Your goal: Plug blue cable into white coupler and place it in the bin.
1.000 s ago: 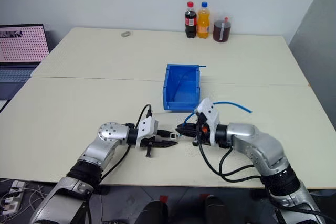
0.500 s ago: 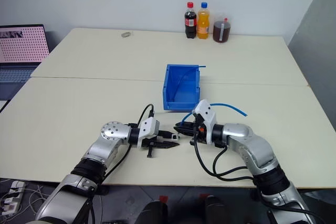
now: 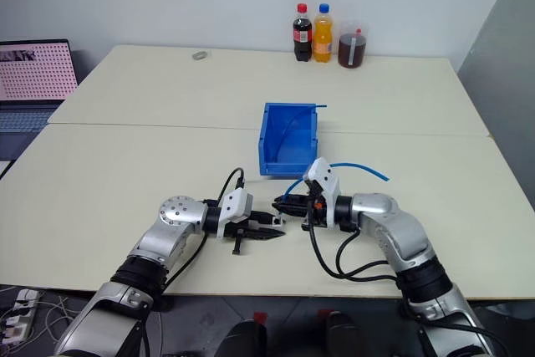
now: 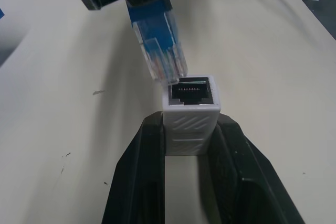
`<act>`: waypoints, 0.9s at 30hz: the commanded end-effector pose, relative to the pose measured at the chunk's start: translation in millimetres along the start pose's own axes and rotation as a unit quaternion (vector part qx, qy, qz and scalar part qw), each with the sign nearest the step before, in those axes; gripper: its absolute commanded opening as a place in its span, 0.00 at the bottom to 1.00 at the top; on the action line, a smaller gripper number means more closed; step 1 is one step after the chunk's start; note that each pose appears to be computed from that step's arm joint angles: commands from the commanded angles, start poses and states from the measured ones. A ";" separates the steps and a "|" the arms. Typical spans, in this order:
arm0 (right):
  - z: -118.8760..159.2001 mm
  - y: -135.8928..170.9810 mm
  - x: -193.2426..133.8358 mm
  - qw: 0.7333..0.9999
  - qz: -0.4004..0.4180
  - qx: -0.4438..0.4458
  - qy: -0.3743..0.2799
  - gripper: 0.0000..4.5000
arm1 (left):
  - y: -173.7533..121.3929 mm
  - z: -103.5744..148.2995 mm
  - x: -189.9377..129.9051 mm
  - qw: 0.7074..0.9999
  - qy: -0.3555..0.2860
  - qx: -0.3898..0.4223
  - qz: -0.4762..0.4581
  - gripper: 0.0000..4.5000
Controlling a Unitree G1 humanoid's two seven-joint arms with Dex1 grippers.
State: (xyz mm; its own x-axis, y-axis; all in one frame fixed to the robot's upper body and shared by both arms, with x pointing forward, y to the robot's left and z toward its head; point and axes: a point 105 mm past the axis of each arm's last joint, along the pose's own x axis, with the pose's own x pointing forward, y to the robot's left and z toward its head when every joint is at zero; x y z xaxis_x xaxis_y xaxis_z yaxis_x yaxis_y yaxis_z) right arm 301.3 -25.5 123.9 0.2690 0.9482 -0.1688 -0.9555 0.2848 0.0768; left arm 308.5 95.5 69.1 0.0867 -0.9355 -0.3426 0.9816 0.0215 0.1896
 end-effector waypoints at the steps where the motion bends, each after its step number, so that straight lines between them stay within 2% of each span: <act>1: 6.6 1.3 1.6 1.000 0.011 -0.021 -0.007 0.02 | -6.2 -6.9 -4.3 1.000 0.013 -0.008 -0.004 0.17; 17: -8.7 11.6 4.6 0.996 0.048 -0.065 0.032 0.02 | -6.1 -6.1 -3.0 1.000 0.013 -0.007 0.002 0.17; 27: -20.2 20.2 5.4 0.985 0.093 -0.127 0.069 0.02 | -8.3 -6.3 -2.7 1.000 0.014 -0.005 0.005 0.17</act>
State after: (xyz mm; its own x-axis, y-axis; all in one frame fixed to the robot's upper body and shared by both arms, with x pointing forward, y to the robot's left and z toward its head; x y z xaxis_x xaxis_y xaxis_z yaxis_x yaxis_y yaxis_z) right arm 290.9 -21.0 118.2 0.1504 0.9554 -0.2540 -0.9825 0.1160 -0.1454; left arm 306.1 98.3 67.5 0.1117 -0.9304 -0.3491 0.9798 0.0446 0.1948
